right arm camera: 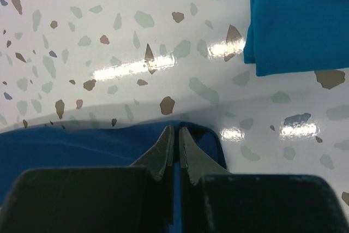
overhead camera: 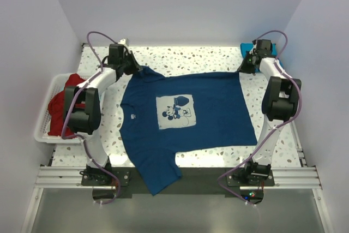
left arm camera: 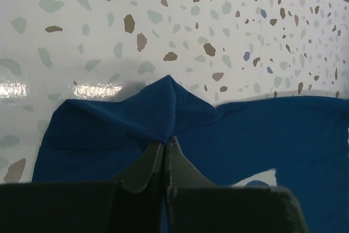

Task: Fold and stack the t-shirts
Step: Flatten the tshirt out, then fold the tshirt

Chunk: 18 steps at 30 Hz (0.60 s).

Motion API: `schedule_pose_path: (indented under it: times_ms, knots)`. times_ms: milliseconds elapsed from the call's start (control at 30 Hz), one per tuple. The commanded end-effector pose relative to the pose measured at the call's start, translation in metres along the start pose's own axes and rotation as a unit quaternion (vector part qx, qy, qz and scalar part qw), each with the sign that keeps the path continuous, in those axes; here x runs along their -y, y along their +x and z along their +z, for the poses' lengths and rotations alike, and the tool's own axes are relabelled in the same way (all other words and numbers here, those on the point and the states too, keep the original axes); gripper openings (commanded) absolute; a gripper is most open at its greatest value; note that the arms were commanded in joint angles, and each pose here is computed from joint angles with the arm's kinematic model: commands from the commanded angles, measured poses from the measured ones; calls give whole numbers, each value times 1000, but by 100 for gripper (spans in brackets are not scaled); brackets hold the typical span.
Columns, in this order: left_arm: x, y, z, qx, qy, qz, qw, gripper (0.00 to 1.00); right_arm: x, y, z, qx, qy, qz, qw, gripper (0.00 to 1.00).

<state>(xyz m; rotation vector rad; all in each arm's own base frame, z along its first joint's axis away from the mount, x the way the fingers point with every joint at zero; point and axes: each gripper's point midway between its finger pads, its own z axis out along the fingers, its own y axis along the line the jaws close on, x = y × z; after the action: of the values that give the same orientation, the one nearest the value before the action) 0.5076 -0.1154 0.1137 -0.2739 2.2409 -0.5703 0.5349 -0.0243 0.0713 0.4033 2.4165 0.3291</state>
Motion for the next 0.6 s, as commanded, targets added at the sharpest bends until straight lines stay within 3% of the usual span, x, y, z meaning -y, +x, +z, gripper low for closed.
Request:
schedule_pose_path:
  times_ms: [0,200,567]
  knots:
    - [31,-28,-35,21,33,-13,999,0,5,-4,-12,2,20,7,1000,0]
    - [31,-31,-63,22,11,-10,1000,0,7,5,-27,-6,25,6,1000,0]
    - [33,1,-104,-4,14,-37,999,0,20,14,-61,-11,83,19,996,0]
